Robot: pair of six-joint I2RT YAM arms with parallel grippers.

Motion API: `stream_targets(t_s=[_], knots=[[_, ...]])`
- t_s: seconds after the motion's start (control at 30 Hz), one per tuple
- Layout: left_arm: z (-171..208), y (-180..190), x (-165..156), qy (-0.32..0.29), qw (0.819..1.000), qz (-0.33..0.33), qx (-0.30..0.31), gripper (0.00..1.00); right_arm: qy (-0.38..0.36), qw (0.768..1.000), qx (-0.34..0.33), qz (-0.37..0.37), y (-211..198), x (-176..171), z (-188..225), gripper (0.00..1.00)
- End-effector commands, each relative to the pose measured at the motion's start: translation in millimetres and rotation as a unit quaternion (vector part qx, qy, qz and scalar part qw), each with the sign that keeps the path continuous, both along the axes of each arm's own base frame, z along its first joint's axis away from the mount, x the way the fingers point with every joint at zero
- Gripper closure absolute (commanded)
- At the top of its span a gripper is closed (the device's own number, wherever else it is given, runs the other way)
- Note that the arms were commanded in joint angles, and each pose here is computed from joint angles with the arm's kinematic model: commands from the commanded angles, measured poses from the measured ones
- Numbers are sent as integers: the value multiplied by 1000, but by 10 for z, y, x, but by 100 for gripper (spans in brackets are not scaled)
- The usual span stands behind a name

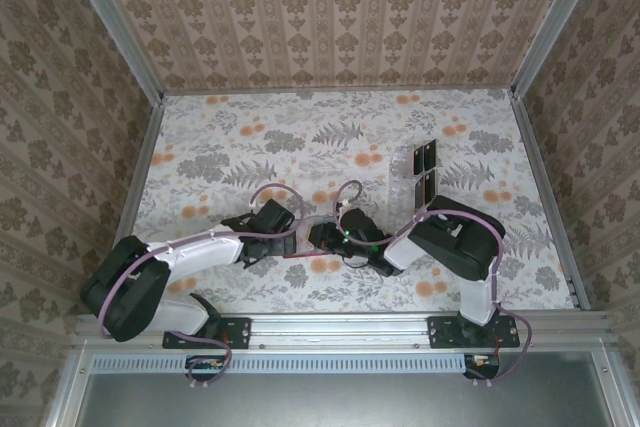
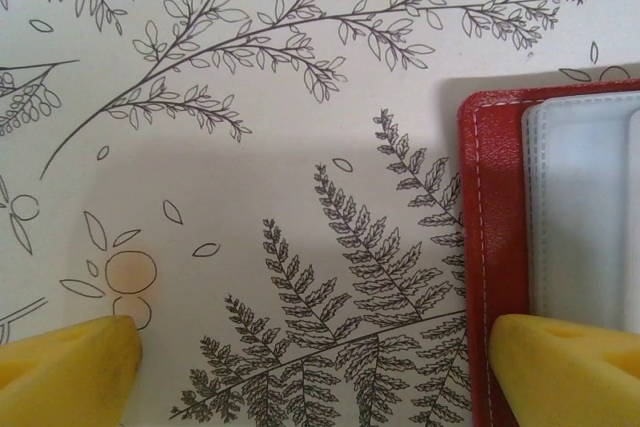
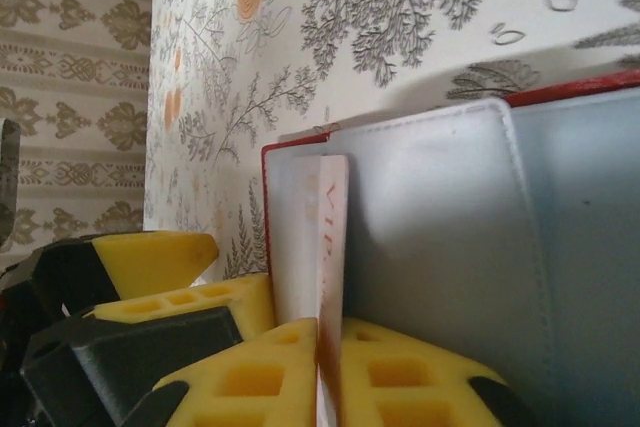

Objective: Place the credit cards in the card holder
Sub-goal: Insert the credit card into the card slot.

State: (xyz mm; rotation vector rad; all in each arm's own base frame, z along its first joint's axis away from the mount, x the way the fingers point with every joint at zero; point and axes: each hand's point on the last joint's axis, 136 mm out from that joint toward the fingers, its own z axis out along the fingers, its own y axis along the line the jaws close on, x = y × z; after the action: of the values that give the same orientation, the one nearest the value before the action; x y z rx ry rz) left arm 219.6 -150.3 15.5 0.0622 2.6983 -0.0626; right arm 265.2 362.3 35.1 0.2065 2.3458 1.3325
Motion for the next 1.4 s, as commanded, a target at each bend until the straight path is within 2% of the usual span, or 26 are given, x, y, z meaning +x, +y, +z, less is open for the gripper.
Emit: stream_targets(t_s=[0.0, 0.2, 0.3, 0.43, 0.5, 0.6, 0.73, 0.87, 1.07, 1.37], knots=[[-112, 76, -100, 20, 1000, 1, 14, 0, 47, 994, -92, 27, -120, -191, -285, 69], [-69, 100, -30, 20, 1000, 17, -11, 0, 36, 985, -161, 54, -155, -162, -58, 48], [18, 122, 23, 9, 999, 26, -25, 0, 30, 979, -190, 65, -161, -135, 64, 44], [148, 160, 66, -7, 999, 32, -38, 0, 26, 973, -220, 68, -195, -78, 162, 44], [187, 192, 73, -11, 999, 35, -40, 0, 27, 970, -231, 66, -217, -54, 175, 46], [206, 250, 70, -13, 998, 41, -39, 0, 31, 964, -256, 62, -274, -20, 151, 58], [169, 304, 53, -7, 998, 47, -29, 0, 36, 955, -288, 60, -335, 6, 92, 82], [112, 331, 37, 2, 998, 51, -21, 0, 37, 951, -299, 67, -306, 34, 28, 92], [27, 346, 17, 14, 998, 52, -11, 0, 39, 950, -302, 72, -251, 66, -24, 97], [-75, 348, 15, 26, 998, 52, -1, 0, 47, 945, -312, 82, -209, 84, -151, 97]])
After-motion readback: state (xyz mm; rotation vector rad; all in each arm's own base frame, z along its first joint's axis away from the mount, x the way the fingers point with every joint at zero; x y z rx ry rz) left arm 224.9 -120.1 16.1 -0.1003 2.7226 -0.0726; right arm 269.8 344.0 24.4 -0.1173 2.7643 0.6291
